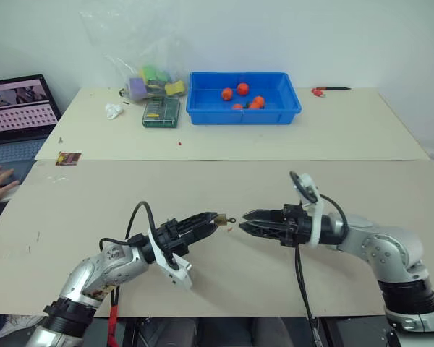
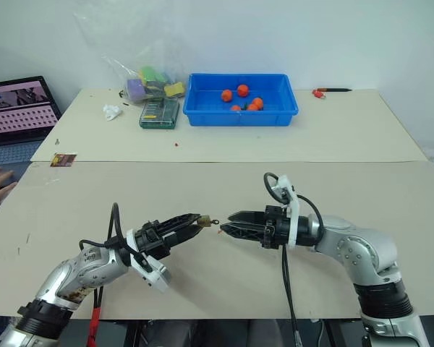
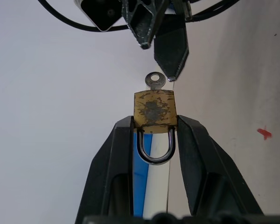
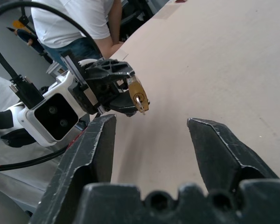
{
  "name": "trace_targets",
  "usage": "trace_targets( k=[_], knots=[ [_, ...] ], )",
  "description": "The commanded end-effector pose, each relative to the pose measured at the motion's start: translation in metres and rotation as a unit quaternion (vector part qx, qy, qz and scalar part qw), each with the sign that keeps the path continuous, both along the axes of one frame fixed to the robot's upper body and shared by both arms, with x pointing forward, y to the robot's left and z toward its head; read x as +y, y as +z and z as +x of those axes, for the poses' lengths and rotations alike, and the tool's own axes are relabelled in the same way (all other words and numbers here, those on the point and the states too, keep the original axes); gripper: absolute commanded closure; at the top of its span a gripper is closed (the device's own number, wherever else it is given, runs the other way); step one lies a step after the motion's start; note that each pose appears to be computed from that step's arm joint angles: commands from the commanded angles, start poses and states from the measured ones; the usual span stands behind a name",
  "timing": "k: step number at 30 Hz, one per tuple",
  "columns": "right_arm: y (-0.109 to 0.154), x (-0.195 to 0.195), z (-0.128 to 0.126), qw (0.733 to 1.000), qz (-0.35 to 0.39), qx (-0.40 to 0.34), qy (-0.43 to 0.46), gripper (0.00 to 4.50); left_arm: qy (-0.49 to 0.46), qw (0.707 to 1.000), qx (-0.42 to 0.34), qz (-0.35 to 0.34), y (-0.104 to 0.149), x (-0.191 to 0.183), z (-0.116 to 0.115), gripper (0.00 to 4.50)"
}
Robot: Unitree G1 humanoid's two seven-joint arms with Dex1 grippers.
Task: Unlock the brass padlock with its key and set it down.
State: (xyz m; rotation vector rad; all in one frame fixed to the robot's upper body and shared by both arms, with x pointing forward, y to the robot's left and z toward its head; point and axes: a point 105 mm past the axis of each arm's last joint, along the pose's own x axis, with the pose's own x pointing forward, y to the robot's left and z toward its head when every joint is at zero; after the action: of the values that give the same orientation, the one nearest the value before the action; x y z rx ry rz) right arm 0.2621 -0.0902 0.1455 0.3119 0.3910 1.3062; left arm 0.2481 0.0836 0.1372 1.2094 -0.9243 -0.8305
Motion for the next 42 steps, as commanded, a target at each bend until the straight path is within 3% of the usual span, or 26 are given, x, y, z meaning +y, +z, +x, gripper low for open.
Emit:
trace_targets(
  k=[1, 11, 14, 21, 33, 37, 42],
  knots=[
    [0.013, 0.002, 0.004, 0.999, 0.014, -0.028, 0.008, 1.38, -0.008, 1.000, -0.007, -0.013, 0.008, -0.003, 0.000, 3.68],
    [0.018, 0.000, 0.008, 0.999, 0.018, -0.038, -0.001, 1.38, -0.007, 1.000, -0.011, -0.018, 0.015, -0.009, 0.001, 3.68],
    [0.022, 0.000, 0.006, 0.999, 0.020, -0.043, 0.005, 2.09, -0.010, 1.000, -0.011, -0.019, 0.017, -0.010, 0.000, 3.68],
    [0.027, 0.000, 0.004, 0.998, 0.019, -0.053, 0.007, 4.43, -0.014, 1.000, -0.009, -0.019, 0.019, -0.012, -0.001, 3.68],
    [0.030, 0.003, 0.000, 0.999, 0.012, -0.044, 0.013, 4.43, -0.033, 0.998, -0.053, 0.014, 0.023, -0.017, -0.001, 3.68],
    [0.024, 0.005, -0.001, 1.000, -0.004, -0.007, 0.012, 4.43, -0.041, 0.991, -0.118, 0.042, 0.028, -0.020, -0.002, 3.68],
    [0.016, 0.009, -0.007, 0.997, 0.027, 0.068, 0.014, 4.43, -0.040, 0.985, -0.163, 0.044, 0.032, -0.021, -0.004, 3.68]
  ],
)
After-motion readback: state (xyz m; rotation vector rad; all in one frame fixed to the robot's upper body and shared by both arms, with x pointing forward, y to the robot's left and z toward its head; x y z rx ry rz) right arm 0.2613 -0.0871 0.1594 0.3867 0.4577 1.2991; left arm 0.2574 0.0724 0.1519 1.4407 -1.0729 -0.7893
